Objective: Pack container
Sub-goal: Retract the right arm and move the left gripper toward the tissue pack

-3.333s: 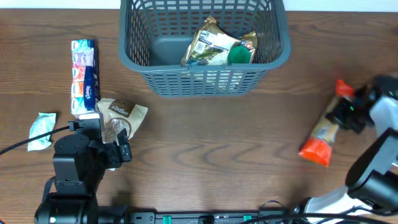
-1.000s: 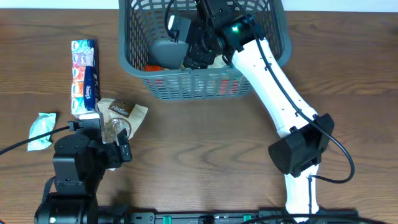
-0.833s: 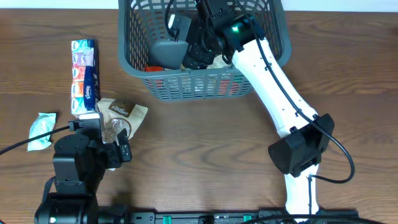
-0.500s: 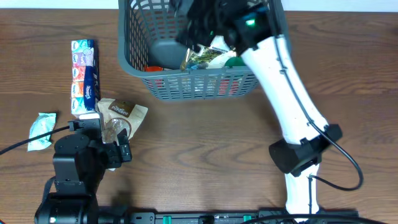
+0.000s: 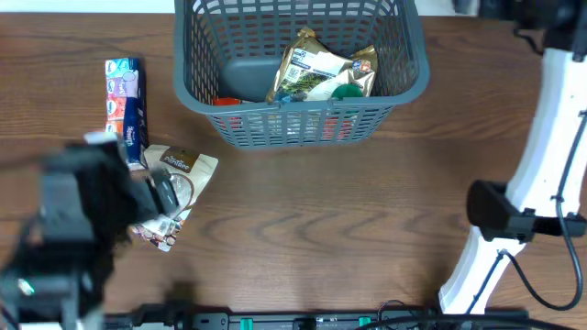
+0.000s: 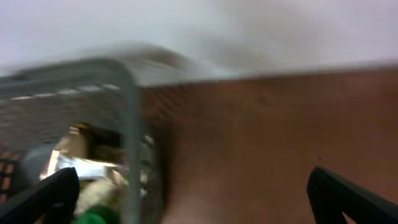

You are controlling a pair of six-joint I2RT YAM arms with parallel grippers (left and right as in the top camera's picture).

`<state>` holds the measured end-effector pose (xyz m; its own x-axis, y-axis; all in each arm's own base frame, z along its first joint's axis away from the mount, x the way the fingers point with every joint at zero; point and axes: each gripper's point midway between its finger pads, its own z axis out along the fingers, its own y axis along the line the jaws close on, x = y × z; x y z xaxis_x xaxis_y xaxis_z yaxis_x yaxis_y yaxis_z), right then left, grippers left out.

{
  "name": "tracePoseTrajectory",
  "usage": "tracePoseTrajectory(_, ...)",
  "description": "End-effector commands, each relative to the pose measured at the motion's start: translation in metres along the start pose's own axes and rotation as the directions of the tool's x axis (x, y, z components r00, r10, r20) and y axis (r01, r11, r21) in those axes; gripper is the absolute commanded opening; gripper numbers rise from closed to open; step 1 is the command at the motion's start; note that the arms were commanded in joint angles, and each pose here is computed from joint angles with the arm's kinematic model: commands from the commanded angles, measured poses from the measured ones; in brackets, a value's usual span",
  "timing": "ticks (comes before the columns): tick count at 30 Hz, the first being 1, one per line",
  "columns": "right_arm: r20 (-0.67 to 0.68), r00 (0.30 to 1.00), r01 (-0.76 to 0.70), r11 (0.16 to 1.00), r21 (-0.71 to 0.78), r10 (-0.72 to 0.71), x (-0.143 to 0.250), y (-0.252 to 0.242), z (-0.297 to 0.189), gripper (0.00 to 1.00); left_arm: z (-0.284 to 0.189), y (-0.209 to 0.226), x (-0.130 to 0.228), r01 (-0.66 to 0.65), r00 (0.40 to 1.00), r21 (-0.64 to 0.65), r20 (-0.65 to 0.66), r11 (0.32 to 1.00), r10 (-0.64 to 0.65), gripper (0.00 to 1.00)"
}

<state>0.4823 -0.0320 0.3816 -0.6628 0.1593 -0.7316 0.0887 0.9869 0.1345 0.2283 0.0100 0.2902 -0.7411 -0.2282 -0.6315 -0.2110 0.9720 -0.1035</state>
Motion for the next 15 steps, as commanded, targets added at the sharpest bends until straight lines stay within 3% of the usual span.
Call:
tracePoseTrajectory(1,-0.053,0.994,-0.095,0.995,0.008,0.096,0.011,-0.017,0.009,0.99,-0.007,0.007,-0.053,0.057,0.998,-0.052,0.007,0.997,-0.057,0.98)
tracePoseTrajectory(8,-0.146,0.981,-0.114,0.987,0.112,0.130,0.034,-0.059,0.029,0.99,0.012,0.039,-0.149,0.059,0.998,-0.117,0.023,0.991,-0.057,0.98)
tracePoseTrajectory(15,-0.256,0.944,-0.152,0.964,0.216,0.206,0.069,-0.094,0.052,0.99,0.080,0.082,-0.155,0.122,0.984,-0.190,-0.103,0.974,-0.143,0.98)
